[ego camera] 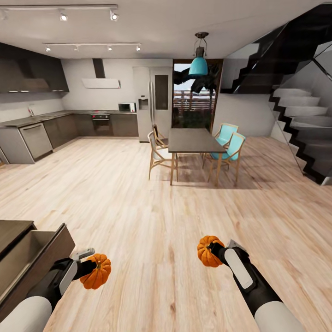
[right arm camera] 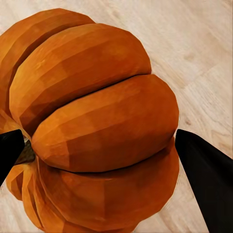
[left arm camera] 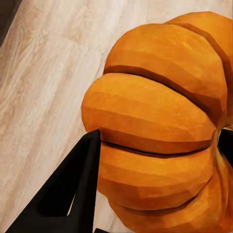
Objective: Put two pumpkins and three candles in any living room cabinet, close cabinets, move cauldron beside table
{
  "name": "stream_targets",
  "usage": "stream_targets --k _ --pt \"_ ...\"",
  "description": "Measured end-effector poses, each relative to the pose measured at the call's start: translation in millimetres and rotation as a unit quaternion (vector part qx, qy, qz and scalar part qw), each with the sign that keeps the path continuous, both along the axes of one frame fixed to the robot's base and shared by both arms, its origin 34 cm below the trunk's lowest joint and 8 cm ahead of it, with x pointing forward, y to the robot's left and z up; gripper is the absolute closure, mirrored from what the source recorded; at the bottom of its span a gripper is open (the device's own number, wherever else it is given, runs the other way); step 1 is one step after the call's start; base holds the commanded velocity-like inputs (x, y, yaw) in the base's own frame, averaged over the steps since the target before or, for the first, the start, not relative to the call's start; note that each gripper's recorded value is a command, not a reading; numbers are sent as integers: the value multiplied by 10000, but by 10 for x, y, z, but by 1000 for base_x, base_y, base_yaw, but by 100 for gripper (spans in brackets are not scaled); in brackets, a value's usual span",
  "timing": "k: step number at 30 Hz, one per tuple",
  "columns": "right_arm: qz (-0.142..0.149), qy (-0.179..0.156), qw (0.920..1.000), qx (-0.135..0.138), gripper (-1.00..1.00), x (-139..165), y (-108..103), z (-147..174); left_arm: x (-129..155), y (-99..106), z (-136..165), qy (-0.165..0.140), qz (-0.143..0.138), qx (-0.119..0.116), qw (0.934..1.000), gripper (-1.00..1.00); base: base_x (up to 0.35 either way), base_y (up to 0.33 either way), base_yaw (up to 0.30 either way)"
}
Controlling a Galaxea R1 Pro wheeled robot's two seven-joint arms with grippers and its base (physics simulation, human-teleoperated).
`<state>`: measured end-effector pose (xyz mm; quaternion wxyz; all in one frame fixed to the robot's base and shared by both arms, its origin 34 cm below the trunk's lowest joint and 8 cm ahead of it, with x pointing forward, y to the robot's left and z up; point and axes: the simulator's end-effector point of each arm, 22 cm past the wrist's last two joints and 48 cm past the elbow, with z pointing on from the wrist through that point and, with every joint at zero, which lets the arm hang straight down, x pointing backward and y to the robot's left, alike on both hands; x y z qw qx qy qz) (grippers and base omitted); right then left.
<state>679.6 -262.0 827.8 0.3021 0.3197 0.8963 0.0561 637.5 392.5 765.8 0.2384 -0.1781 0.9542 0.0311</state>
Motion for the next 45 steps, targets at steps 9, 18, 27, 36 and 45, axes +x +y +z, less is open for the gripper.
stream_targets --k 9,18,27,36,45 --pt "3 0 10000 0 100 0 2 0 2 2 1 -5 1 1 10000 100 329 -49 0" --pt "0 0 10000 0 100 0 0 0 1 4 1 -3 1 4 10000 100 329 -18 0" --pt "-1 0 10000 1 100 0 0 0 2 5 2 -6 1 5 10000 100 329 -1 0" --pt "-1 0 10000 1 100 0 0 0 3 1 2 -7 1 3 10000 100 329 0 2" --pt "-1 -1 10000 1 100 0 0 0 4 1 3 -9 1 3 10000 100 313 -72 217"
